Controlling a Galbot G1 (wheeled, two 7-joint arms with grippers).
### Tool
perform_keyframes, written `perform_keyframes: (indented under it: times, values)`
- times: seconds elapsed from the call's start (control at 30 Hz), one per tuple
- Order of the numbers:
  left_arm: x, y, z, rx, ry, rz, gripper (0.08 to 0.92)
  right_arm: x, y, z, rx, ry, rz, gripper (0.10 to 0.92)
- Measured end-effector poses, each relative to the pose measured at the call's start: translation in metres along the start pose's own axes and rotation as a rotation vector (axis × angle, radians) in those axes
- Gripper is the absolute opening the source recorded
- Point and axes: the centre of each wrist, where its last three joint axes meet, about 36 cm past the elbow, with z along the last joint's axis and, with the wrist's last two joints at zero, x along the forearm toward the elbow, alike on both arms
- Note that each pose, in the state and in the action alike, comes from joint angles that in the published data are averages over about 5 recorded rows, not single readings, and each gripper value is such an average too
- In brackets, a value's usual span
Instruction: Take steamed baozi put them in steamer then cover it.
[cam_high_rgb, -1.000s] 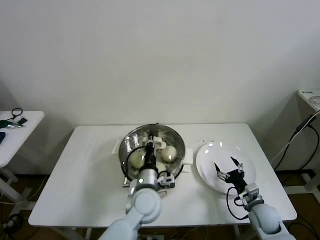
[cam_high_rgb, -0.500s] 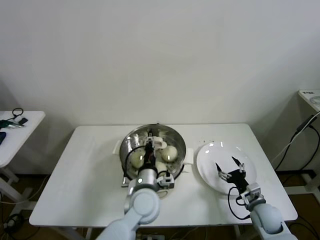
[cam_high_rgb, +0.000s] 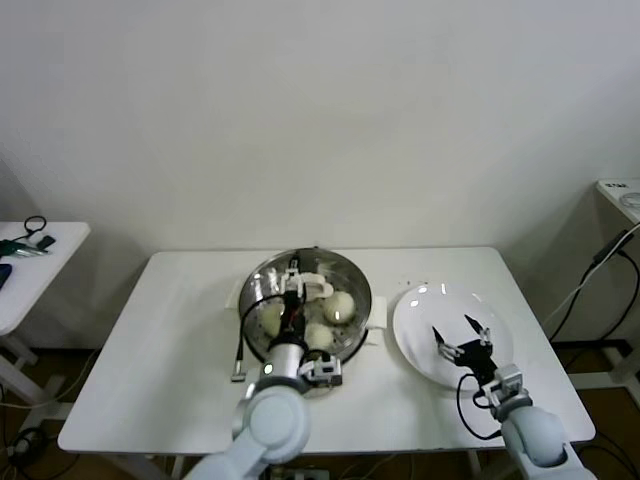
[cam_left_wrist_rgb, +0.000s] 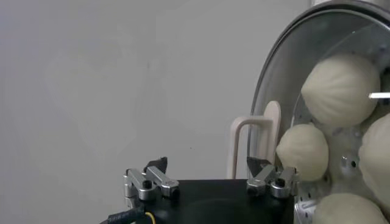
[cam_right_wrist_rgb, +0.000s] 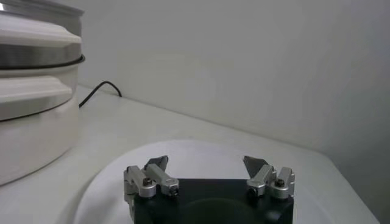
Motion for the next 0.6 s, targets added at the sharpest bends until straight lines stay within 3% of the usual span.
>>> perform_keyframes:
  times: [0.37, 0.6]
  values:
    - [0.029, 0.016, 0.024, 0.060, -0.011, -0.013, 0.823, -0.002, 0.002, 0.000, -0.003, 0.001, -0.004, 0.823]
    - [0.044, 0.024, 0.049, 0.120, 0.015, -0.021, 0.823, -0.003, -0.001, 0.000, -0.001, 0.000, 0.001, 0.823]
